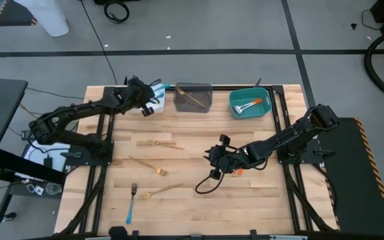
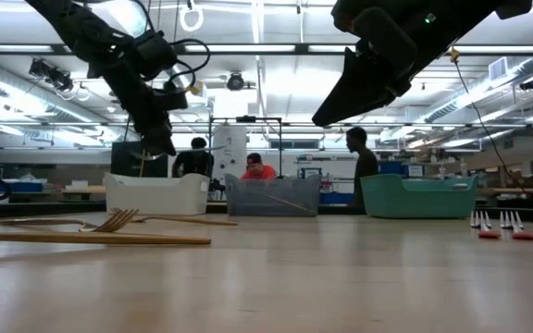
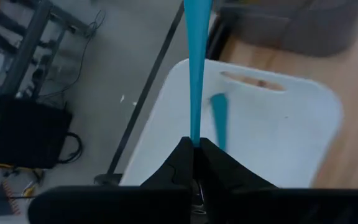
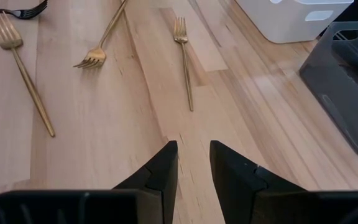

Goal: Sort silverware by color (type)
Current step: Put the top blue fork into the white bin, then put the top gold fork into the black bin

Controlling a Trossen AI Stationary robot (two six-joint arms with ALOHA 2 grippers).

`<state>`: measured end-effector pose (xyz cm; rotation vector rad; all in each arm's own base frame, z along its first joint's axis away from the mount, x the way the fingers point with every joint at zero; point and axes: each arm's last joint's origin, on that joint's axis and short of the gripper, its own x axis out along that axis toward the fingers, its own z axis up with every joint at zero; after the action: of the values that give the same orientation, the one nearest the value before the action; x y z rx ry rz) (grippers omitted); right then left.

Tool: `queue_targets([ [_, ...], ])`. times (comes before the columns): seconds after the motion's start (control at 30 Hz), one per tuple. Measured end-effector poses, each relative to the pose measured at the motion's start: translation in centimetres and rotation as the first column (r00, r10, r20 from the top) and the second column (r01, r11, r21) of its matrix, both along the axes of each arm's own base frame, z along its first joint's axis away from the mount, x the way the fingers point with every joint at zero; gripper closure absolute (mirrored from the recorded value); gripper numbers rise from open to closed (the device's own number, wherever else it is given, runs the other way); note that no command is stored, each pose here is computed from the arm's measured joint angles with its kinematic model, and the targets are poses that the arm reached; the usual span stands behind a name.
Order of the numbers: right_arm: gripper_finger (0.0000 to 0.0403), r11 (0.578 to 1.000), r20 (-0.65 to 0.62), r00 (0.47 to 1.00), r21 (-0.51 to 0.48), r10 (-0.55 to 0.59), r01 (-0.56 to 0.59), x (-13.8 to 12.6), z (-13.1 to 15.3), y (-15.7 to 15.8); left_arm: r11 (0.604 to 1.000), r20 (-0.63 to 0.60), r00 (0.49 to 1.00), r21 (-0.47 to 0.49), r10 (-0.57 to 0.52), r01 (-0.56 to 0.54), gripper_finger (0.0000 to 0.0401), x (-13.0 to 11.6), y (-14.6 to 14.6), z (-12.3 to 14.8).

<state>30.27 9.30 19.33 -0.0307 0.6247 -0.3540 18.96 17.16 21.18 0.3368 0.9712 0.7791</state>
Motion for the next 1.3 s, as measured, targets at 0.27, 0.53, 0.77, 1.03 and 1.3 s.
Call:
queue_targets([
  [0.27, 0.0298, 1.000, 0.000, 1.000, 0.000, 0.001, -0.001, 0.0, 0.0, 0.0, 0.988, 0.012, 0.993, -0.107, 0.115, -0.113, 0.0384, -1.5, 2.8, -2.0],
  [0.53, 0.0298, 1.000, 0.001, 1.000, 0.000, 0.000, 0.000, 0.0, 0.0, 0.0, 0.980, -0.047, 0.992, -0.156, 0.113, -0.119, 0.0384, -1.2, 3.3, -3.9],
  [0.77, 0.0298, 1.000, 0.001, 1.000, 0.000, 0.001, -0.001, 0.0, 0.0, 0.0, 0.970, -0.091, 0.986, -0.188, 0.140, -0.155, 0.0381, -1.1, 3.5, -5.2],
  [1.03, 0.0298, 1.000, 0.003, 1.000, 0.001, 0.001, -0.001, 0.0, 0.0, 0.0, 0.958, -0.082, 0.981, -0.214, 0.175, -0.188, 0.0338, -1.2, 3.3, -5.3],
  [1.3, 0.0298, 1.000, 0.003, 1.000, 0.001, 0.001, -0.001, 0.0, 0.0, 0.0, 0.972, -0.072, 0.983, -0.151, 0.171, -0.181, 0.0289, -0.5, 2.5, -4.3],
])
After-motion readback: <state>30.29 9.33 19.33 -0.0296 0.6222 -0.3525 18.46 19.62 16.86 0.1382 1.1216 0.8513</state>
